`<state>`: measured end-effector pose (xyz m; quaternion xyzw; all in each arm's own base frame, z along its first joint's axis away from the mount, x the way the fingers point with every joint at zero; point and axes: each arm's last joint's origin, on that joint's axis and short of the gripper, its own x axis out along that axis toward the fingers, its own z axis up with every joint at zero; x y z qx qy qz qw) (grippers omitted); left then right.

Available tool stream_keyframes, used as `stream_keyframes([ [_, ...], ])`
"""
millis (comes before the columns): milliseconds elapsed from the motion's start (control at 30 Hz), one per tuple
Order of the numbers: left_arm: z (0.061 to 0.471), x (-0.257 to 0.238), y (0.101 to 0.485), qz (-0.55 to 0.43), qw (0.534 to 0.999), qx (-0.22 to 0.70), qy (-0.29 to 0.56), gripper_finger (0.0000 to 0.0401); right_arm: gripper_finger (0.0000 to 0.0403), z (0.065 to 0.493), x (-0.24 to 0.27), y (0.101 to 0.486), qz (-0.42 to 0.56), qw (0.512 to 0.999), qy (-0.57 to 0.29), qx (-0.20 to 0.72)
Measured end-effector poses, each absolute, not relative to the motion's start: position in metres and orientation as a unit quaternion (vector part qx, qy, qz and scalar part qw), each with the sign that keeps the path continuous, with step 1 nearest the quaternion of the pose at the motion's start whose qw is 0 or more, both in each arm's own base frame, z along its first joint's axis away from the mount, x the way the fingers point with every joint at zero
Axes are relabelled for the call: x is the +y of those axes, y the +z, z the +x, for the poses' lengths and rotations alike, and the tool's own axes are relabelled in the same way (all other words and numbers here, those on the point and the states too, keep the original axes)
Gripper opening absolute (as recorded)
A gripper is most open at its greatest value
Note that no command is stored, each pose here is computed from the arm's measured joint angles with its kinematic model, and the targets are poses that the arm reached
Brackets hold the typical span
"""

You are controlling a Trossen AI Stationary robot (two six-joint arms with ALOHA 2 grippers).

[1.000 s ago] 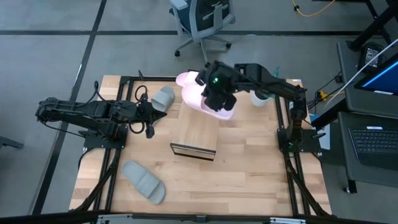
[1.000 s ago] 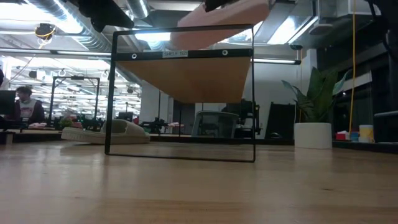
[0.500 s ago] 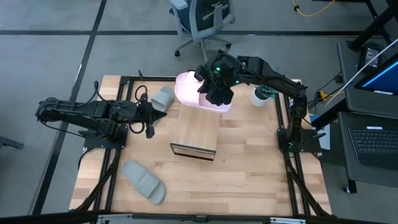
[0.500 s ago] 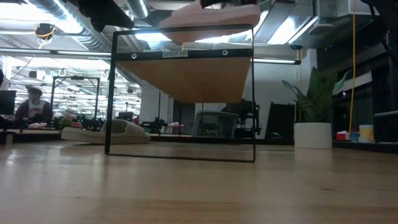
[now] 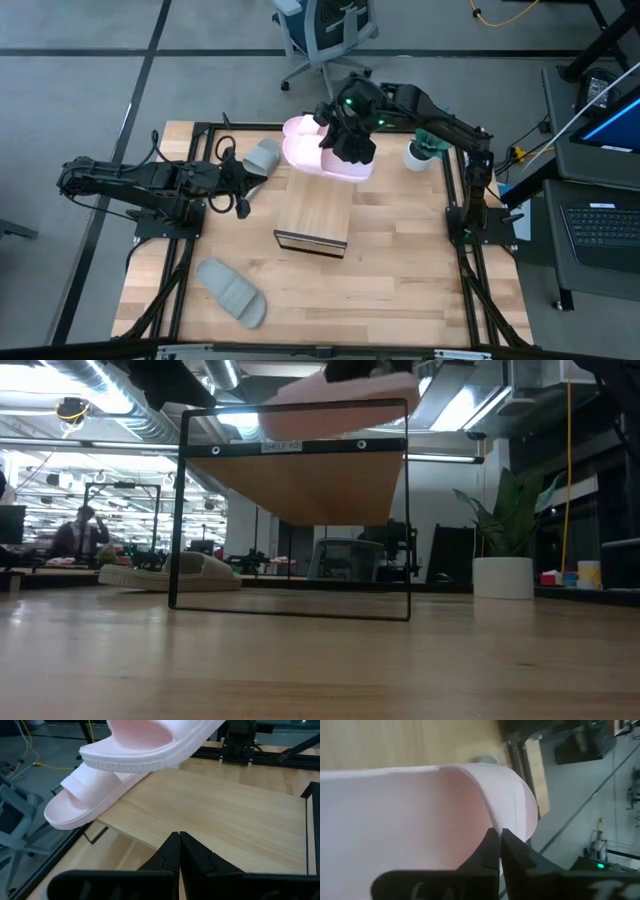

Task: Pick and place slides into the shelf
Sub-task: Put the pink slipper on the shelf

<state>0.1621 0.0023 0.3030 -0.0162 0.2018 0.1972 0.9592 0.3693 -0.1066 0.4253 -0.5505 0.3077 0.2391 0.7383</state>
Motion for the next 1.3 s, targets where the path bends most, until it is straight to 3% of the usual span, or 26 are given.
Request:
stream_keyframes([
  [500,0.162,0.002,0.303,-0.016,0.959,0.202,0.197,0.0000,0.0004,0.391,-0.119,0.385,-0.564,0.732,0.235,0.301],
  [700,0.162,0.002,0.303,-0.016,0.959,0.202,0.197,0.0000,0.0004,0.395,-0.116,0.388,-0.577,0.731,0.228,0.285],
  [1300,0.162,0.002,0.303,-0.017,0.959,0.202,0.197,0.0000,0.0004,0.407,-0.117,0.362,-0.519,0.778,0.214,0.280],
])
